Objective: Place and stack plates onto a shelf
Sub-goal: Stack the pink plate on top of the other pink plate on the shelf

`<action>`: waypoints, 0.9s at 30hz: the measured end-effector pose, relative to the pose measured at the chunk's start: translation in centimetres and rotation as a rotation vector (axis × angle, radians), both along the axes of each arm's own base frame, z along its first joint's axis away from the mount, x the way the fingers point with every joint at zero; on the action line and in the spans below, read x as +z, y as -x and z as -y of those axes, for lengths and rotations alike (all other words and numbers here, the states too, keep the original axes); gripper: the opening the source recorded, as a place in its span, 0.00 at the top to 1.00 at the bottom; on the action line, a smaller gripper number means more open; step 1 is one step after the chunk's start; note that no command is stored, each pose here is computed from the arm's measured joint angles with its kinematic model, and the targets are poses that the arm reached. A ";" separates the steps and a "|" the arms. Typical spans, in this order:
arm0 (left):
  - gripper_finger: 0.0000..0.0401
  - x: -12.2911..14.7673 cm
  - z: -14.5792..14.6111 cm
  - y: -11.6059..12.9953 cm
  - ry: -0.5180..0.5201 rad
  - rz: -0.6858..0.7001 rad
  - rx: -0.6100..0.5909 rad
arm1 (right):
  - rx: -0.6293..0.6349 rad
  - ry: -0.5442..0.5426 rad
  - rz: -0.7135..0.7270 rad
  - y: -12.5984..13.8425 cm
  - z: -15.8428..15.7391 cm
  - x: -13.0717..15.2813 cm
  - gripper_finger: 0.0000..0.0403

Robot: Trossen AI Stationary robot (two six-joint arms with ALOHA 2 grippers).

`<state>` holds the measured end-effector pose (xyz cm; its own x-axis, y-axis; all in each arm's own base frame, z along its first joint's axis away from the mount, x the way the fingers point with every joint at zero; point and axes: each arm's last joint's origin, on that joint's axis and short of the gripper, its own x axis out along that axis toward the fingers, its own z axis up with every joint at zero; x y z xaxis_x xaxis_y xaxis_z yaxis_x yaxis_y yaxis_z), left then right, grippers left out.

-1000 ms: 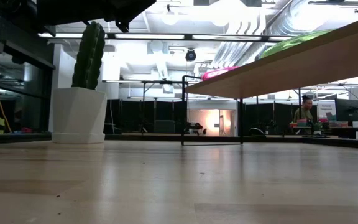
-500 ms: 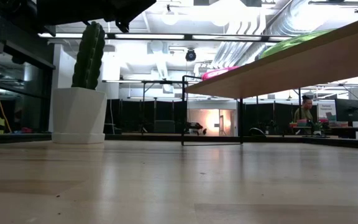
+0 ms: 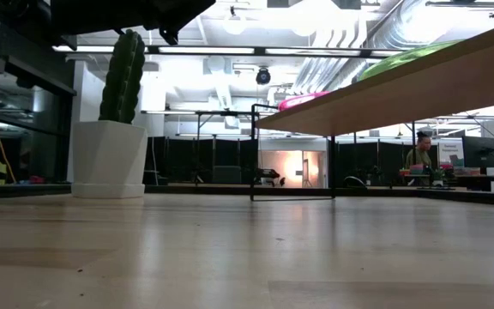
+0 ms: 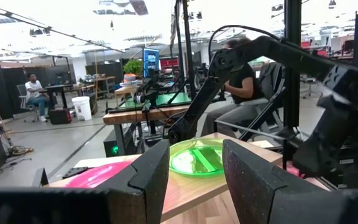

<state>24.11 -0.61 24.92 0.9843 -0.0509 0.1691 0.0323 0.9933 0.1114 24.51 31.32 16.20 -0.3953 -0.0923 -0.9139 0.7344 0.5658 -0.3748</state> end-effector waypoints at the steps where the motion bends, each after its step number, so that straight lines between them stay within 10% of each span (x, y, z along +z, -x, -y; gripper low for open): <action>1: 0.65 0.0 0.0 0.0 0.000 0.000 0.000 | 0.024 -0.014 0.026 -0.3 -0.3 0.7 1.00; 13: 0.65 0.0 0.0 0.0 0.010 0.000 -0.002 | 0.128 -0.023 0.348 -2.2 -1.4 8.8 1.00; 27: 0.65 0.0 0.0 0.0 0.026 -0.001 -0.005 | -0.011 -0.015 -0.141 1.5 0.1 -0.5 1.00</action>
